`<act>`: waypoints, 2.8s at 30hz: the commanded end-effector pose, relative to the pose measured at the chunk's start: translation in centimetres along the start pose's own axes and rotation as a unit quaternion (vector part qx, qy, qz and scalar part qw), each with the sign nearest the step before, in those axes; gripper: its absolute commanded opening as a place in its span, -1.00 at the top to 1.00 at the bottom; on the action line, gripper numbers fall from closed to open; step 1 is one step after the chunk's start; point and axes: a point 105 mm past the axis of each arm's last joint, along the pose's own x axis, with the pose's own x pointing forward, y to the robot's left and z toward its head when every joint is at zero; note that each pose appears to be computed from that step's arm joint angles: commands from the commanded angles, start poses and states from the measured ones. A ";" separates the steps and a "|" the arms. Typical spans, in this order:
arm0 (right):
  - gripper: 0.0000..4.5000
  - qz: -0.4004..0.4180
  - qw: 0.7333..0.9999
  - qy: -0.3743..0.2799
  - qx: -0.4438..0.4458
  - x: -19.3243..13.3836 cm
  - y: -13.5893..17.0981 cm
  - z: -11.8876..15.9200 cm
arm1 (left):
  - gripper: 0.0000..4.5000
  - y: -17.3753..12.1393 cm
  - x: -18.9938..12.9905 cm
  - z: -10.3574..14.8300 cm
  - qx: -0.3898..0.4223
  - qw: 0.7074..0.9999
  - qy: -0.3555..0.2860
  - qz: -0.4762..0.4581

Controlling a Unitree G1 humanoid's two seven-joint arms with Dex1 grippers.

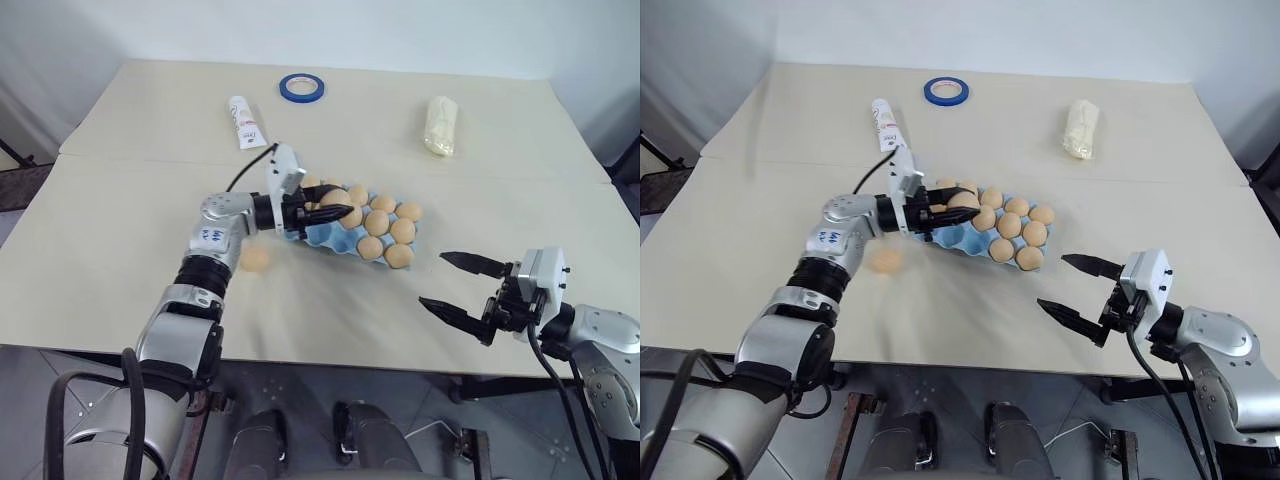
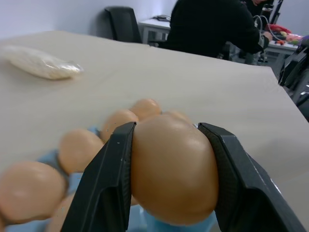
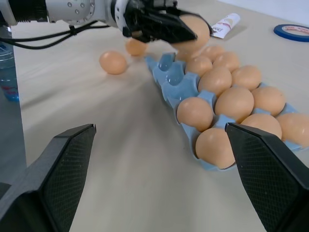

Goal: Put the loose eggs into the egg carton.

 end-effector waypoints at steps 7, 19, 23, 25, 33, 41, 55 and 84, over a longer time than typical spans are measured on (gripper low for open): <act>-1.00 -0.023 0.999 -0.015 -0.027 -0.5 -0.3 1.4 | 0.23 -0.5 1.9 0.5 0.026 0.999 0.007 -0.018; -1.00 -0.021 0.999 -0.011 -0.030 0.0 -0.7 1.3 | -0.99 -0.1 1.5 1.1 0.027 1.000 0.003 -0.004; -1.00 -0.017 0.999 -0.012 -0.031 0.1 -0.8 1.4 | -0.99 0.5 -0.8 2.0 0.055 0.998 -0.010 0.011; -1.00 -0.015 0.999 -0.011 -0.031 0.1 -0.7 1.3 | -0.99 0.5 -2.0 2.6 0.061 0.998 -0.023 0.009; -1.00 0.003 1.000 -0.009 -0.025 0.0 -0.3 1.2 | -0.99 1.0 -10.8 3.7 0.086 0.992 -0.007 0.095; -1.00 0.014 1.000 -0.006 -0.022 0.0 -0.6 1.2 | -0.99 -1.3 -17.7 3.9 0.092 0.978 -0.010 0.186; -1.00 0.053 0.998 -0.010 -0.011 0.1 -0.7 1.1 | -0.99 -6.6 -24.6 -1.9 0.009 0.961 0.030 0.275; -1.00 0.032 0.999 -0.005 -0.016 0.2 -0.8 1.0 | -0.99 -1.1 -13.1 -6.8 -0.049 0.958 0.131 0.251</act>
